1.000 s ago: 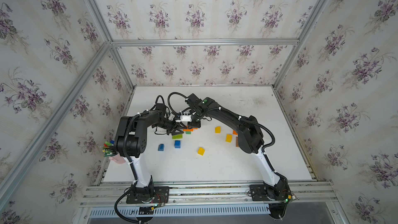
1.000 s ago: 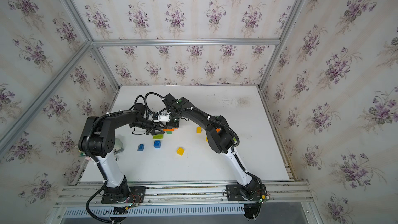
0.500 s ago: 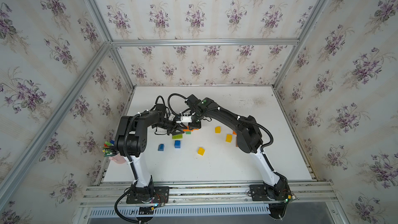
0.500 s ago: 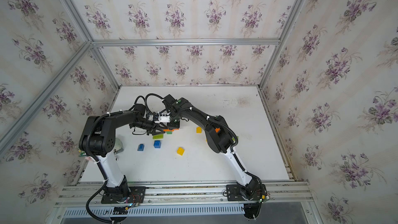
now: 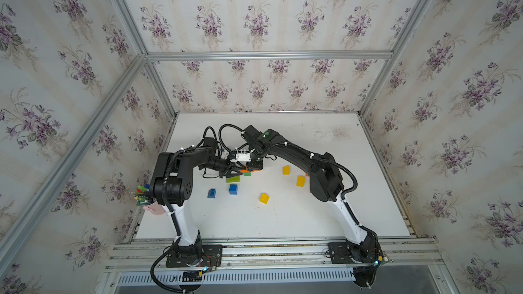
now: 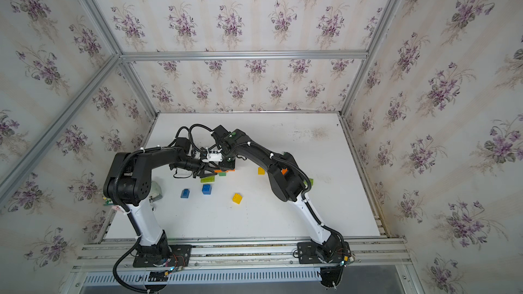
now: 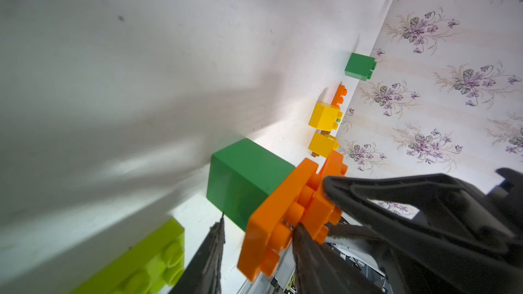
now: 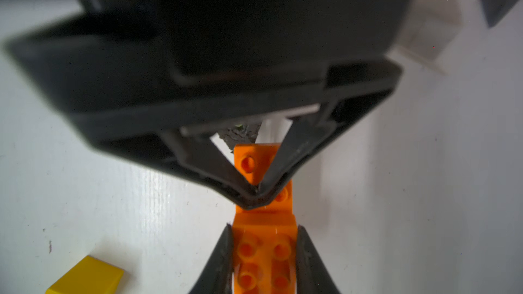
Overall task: Assemble a fork with lego
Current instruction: Assemble the lego brick with the lego brick.
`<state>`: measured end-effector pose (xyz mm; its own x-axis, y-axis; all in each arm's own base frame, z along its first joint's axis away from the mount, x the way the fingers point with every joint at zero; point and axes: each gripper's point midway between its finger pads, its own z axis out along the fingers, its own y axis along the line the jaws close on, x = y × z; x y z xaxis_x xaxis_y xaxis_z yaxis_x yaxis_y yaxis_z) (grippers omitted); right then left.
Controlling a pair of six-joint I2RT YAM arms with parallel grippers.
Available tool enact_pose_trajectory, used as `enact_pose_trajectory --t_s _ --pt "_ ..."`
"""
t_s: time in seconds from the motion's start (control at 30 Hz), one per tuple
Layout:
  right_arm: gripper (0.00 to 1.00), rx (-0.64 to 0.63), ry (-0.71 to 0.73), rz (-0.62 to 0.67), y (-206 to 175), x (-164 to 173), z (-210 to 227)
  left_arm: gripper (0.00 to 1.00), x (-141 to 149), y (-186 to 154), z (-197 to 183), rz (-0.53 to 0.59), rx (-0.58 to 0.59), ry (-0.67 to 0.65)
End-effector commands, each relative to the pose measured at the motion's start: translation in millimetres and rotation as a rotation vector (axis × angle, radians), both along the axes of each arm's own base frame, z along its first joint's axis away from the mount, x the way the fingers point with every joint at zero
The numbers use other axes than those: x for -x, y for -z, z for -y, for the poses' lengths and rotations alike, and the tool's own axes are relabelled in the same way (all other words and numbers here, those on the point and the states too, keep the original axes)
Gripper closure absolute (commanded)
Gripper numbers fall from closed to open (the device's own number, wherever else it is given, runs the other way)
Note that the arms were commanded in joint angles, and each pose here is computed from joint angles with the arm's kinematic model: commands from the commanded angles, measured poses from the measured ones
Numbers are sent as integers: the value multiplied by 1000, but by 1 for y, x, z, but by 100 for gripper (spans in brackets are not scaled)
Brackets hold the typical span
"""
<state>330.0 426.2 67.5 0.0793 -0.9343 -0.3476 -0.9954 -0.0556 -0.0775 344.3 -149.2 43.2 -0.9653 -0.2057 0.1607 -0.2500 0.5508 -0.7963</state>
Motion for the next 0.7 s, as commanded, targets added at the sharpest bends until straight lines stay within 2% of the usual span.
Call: enact_pose_trajectory --t_s 0.0,0.13,0.4,0.67 --pt "73 114 -30 -13 24 11 14 60 7 16 -9 -49 -96 -13" --pt "74 134 -53 -6 28 12 18 60 7 16 -11 -47 -95 -9" --pt "73 69 -139 50 11 5 4 60 8 18 -16 -57 -122 28" --pt "72 93 -180 -29 27 20 9 60 9 24 -19 -68 -133 22"
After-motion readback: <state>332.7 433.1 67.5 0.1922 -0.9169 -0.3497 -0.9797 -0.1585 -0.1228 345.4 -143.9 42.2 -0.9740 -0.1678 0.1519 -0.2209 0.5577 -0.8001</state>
